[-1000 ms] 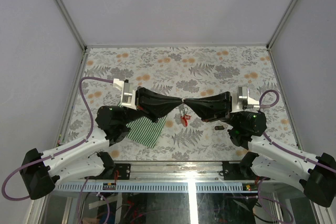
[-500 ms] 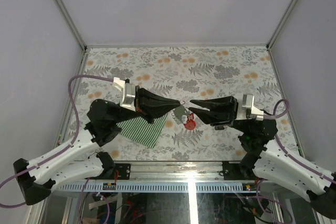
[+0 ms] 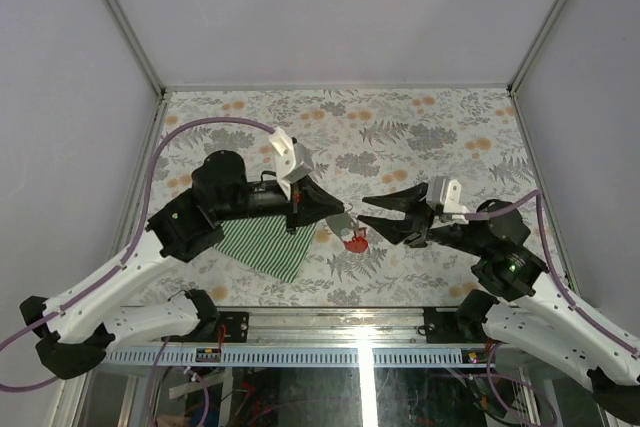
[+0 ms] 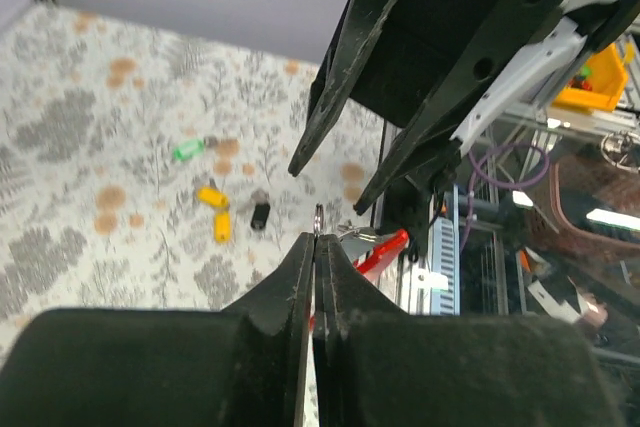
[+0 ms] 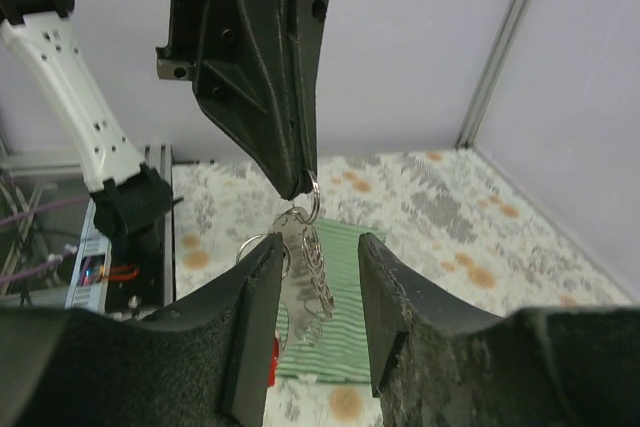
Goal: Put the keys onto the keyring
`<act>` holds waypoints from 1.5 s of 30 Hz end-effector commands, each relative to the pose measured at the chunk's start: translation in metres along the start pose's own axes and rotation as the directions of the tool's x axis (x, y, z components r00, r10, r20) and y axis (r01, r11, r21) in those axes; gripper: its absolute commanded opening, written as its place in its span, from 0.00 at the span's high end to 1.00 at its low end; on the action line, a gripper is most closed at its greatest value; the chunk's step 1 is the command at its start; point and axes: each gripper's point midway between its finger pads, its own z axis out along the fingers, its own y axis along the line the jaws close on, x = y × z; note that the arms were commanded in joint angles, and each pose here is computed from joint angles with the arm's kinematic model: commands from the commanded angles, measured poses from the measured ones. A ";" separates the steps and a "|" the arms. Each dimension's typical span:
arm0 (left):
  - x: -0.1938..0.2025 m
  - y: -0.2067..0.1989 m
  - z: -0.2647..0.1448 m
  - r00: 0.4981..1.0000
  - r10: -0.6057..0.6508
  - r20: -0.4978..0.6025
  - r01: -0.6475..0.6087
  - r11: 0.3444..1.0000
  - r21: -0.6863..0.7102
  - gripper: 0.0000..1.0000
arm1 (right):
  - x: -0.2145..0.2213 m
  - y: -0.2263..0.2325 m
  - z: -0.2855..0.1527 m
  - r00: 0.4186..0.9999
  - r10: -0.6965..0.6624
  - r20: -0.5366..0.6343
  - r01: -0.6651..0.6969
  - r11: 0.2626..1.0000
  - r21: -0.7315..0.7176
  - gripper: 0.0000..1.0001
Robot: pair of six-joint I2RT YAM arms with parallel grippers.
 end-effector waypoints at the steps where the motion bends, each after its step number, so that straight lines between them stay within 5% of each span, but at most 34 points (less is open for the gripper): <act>1: 0.022 -0.004 -0.003 0.993 -0.025 -0.119 0.027 0.999 0.022 1.00 | 0.001 0.005 -0.003 0.999 -0.011 -0.043 0.010 1.000 -0.025 0.59; 7: 0.027 -0.005 -0.001 0.990 0.013 -0.139 -0.007 0.999 0.048 1.00 | 0.008 0.026 -0.003 0.992 0.012 -0.123 -0.032 0.987 -0.156 0.61; 23: 0.048 -0.017 -0.005 0.947 0.206 -0.246 -0.154 0.964 0.215 1.00 | 0.018 0.032 0.001 0.946 0.108 -0.306 -0.169 0.969 -0.181 0.57; 45: 0.050 -0.027 0.000 0.933 0.262 -0.246 -0.190 0.941 0.281 1.00 | 0.031 0.048 0.008 0.923 0.149 -0.354 -0.257 0.925 -0.281 0.65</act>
